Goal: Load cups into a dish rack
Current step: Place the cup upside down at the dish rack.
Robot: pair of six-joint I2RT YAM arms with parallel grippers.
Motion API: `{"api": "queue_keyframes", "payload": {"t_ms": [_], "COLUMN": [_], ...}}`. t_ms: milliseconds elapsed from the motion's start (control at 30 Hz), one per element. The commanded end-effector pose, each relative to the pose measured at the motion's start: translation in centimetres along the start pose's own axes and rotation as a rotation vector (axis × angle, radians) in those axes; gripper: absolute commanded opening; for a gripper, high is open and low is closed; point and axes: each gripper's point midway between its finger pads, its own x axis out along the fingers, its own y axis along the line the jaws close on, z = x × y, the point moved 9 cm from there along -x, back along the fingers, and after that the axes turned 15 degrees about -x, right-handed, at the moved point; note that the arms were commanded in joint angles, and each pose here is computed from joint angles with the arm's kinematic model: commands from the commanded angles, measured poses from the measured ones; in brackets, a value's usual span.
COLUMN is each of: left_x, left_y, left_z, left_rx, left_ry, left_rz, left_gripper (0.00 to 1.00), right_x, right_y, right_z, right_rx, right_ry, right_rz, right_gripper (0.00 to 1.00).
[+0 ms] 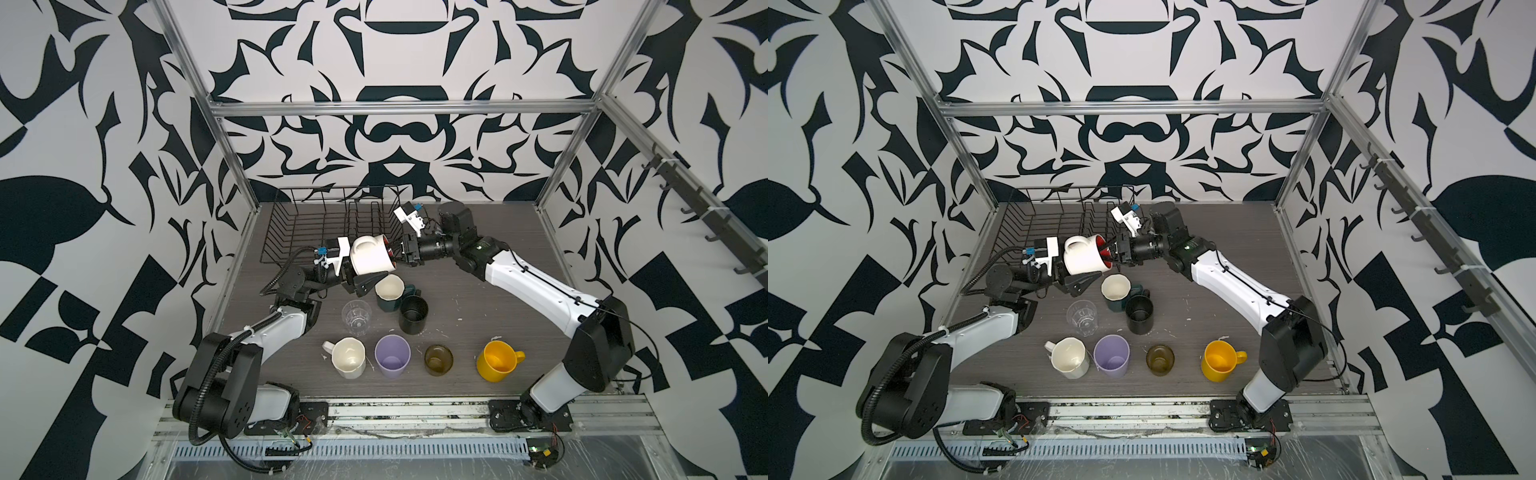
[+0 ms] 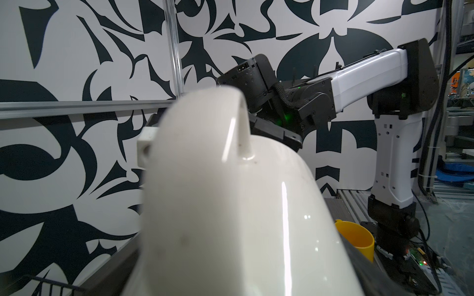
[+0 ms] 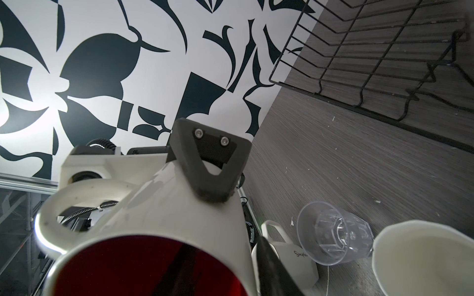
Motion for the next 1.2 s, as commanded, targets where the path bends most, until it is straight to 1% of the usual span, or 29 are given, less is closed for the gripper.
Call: {"api": "queue_keyframes", "payload": {"t_ms": [0, 100, 167, 267, 367, 400, 467, 500, 567, 633, 733, 867, 933, 1100, 1167], "left_x": [0.5, 0.5, 0.7, 0.9, 1.0, 1.0, 1.1, 1.1, 1.1, 1.2, 1.4, 1.6, 1.8, 2.1, 2.0], "left_y": [-0.4, 0.0, 0.2, 0.6, 1.6, 1.3, 2.0, 2.6, 4.0, 5.2, 6.8, 8.4, 8.9, 10.0, 10.4], "left_z": [2.2, 2.6, 2.8, 3.2, 3.4, 4.3, 4.7, 5.0, 5.6, 6.4, 6.5, 6.8, 6.8, 7.1, 7.4], "left_rx": [0.079, 0.046, 0.022, -0.021, -0.085, -0.092, -0.153, -0.191, -0.295, -0.377, -0.456, -0.52, -0.54, -0.563, -0.563], "left_ry": [-0.08, -0.095, -0.091, -0.08, -0.07, -0.082, -0.066, -0.061, -0.046, 0.02, 0.108, 0.185, 0.212, 0.246, 0.244], "left_rz": [-0.001, 0.037, 0.057, 0.103, 0.189, 0.22, 0.305, 0.367, 0.536, 0.683, 0.832, 0.941, 0.97, 1.036, 1.057], "left_gripper": [0.0, 0.0, 0.0, 0.0, 0.0, 0.0, 0.0, 0.0, 0.0, 0.0, 0.0, 0.0, 0.0, 0.0, 0.0], "right_x": [-1.5, -2.0, -2.4, -3.5, -5.2, -5.8, -7.2, -7.9, -9.2, -10.5, -12.4, -14.0, -14.7, -15.8, -16.0], "right_y": [1.8, 1.3, 0.9, 0.0, -1.2, -1.5, -2.1, -2.5, -2.9, -3.2, -3.3, -3.1, -3.0, -2.9, -3.1], "right_z": [1.2, 1.0, 0.9, 0.7, 0.7, 0.7, 0.5, 0.4, 0.3, 0.0, -0.2, -0.4, -0.5, -0.8, -0.9], "right_rx": [-0.092, -0.085, -0.073, -0.057, -0.023, -0.012, 0.002, 0.007, 0.007, 0.003, -0.021, -0.05, -0.063, -0.079, -0.08], "right_ry": [-0.055, -0.064, -0.069, -0.087, -0.123, -0.142, -0.175, -0.19, -0.215, -0.242, -0.278, -0.297, -0.302, -0.309, -0.311], "right_rz": [-0.023, -0.049, -0.075, -0.151, -0.207, -0.226, -0.267, -0.295, -0.342, -0.391, -0.463, -0.526, -0.553, -0.588, -0.596], "right_gripper": [0.51, 0.56, 0.58, 0.59, 0.59, 0.59, 0.6, 0.61, 0.63, 0.65, 0.7, 0.75, 0.76, 0.78, 0.78]}}
